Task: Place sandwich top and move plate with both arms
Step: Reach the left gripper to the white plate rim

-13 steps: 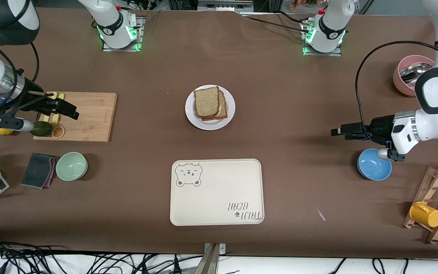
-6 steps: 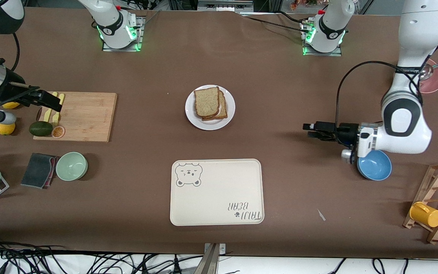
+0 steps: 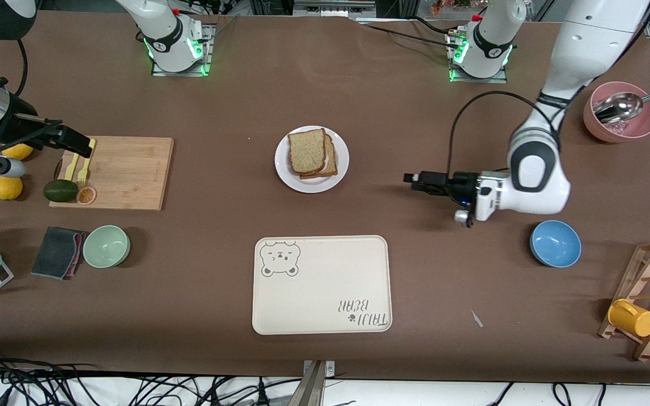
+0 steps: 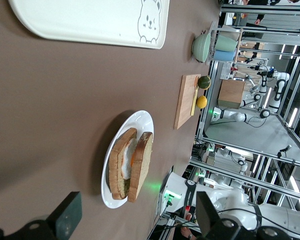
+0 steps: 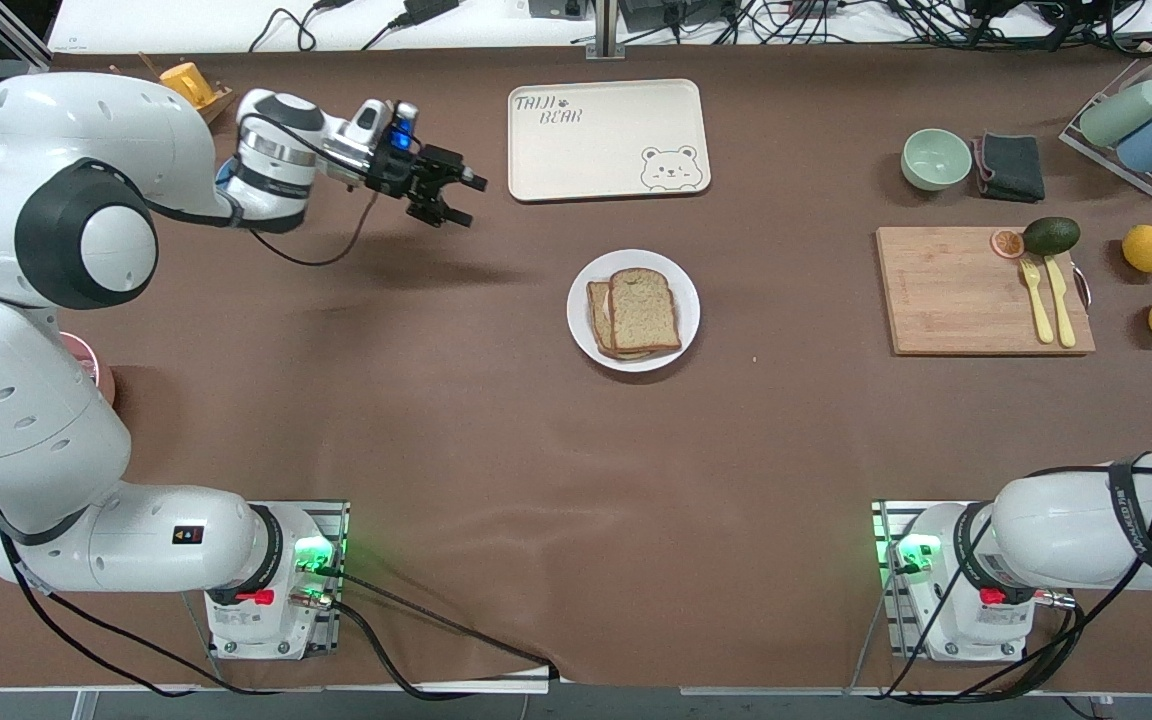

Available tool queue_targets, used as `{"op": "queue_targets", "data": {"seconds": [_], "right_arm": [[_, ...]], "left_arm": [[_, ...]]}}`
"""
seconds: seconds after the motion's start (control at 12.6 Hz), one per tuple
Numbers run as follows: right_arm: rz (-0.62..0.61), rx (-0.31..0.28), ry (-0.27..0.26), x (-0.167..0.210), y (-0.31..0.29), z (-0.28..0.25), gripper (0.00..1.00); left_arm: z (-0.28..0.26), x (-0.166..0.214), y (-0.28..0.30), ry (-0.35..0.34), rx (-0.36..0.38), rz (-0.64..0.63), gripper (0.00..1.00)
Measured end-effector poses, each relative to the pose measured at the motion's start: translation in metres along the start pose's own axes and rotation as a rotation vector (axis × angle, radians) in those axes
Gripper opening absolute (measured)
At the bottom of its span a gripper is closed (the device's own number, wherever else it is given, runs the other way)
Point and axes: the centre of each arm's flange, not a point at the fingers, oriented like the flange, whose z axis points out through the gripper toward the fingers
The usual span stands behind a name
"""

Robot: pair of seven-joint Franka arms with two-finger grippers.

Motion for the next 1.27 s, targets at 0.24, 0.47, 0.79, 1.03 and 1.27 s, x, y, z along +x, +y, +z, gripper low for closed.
{"op": "queue_targets", "data": {"seconds": [0.24,0.47,0.79,1.03,1.27], "right_arm": [[0.002,0.001,0.002,0.0,0.001,-0.001,1.0],[-0.003,0.001,0.003,0.0,-0.002,-0.001,1.0],[-0.01,0.002,0.004,-0.001,-0.005,-0.001,1.0],[-0.01,0.002,0.005,-0.001,-0.005,-0.001,1.0],[-0.01,0.002,0.005,-0.001,-0.006,-0.001,1.0]], "left_arm": [[0.052,-0.02,-0.003,0.068,0.03,-0.02,1.0],[0.087,-0.042,-0.013,0.135,0.026,-0.024,1.0],[0.141,-0.072,-0.024,0.228,0.027,-0.002,1.0],[0.17,-0.089,-0.036,0.234,0.076,0.061,1.0],[0.174,-0.091,-0.054,0.223,0.09,0.082,1.0]]}}
